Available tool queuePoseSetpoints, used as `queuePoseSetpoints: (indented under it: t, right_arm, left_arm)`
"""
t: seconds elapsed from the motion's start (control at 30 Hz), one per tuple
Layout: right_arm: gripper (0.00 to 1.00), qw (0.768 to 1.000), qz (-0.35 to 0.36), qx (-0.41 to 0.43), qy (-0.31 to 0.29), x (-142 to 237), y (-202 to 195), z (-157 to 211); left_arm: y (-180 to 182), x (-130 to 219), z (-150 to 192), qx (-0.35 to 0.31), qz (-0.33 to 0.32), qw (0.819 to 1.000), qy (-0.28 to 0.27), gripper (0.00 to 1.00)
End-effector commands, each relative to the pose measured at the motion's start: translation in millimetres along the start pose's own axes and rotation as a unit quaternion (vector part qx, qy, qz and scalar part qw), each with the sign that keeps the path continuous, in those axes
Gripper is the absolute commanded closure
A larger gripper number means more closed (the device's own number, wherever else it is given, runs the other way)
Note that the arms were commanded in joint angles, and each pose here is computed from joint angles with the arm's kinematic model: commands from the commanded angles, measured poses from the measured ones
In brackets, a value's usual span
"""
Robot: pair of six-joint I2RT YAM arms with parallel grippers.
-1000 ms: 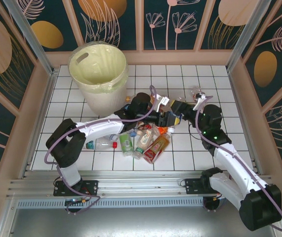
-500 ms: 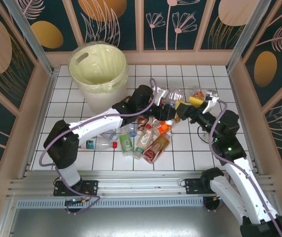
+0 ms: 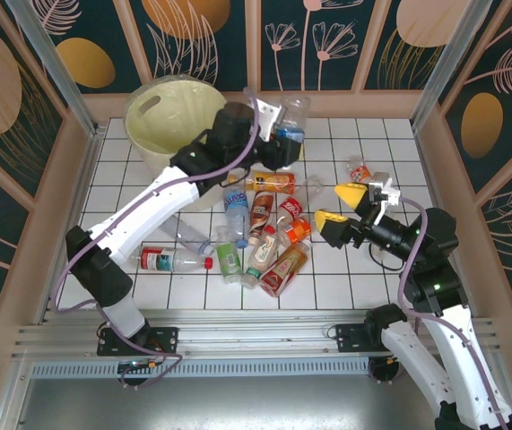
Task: Put the plastic bottles in the bin
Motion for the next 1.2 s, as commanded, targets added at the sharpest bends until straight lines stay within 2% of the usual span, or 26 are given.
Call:
queuePoseSetpoints:
  t: [0.0,0.07,0.27,0.57,0.83,1.17]
  right_arm:
    - [0.03,0.999,-0.036,0.026,-0.019,3,11,-14]
    - [0.01,0.999,-0.027,0.022,-0.026,2,9,-17]
    - [0.01,0.998,-0.007,0.032,-0.055,1,4,-21]
    - [0.01,0.996,-0.033,0.058,-0.054,1,9,-19]
    - [0.01,0.998,-0.027,0.043,-0.040,-1,5,-13]
    - [0.01,0.999,-0.015,0.025,-0.024,-5,-1,-6]
  left_arm:
    - [9,27,-28,-0.043,-0.071,0.996,-0.026,0.48]
    - [13,42,-46,-0.051,-0.098,0.993,-0.047,0.48]
    - [43,57,-74,-0.052,-0.170,0.982,-0.061,0.48]
    - [109,84,-88,-0.021,-0.247,0.967,-0.067,0.48]
    - [153,91,-81,-0.007,-0.289,0.957,-0.026,0.48]
    - [209,74,-53,0.036,-0.320,0.946,0.038,0.48]
Point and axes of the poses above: each hand's point on the last joint's axis, 136 mm out from that joint toward the fingers, its own x axis back along the fingers, its own y axis along the line the jaws close on, z = x × y, the point moved 7 cm from there along x, back along the fingers, and after that the axes turned 11 degrees about x, right-handed, at the moved point
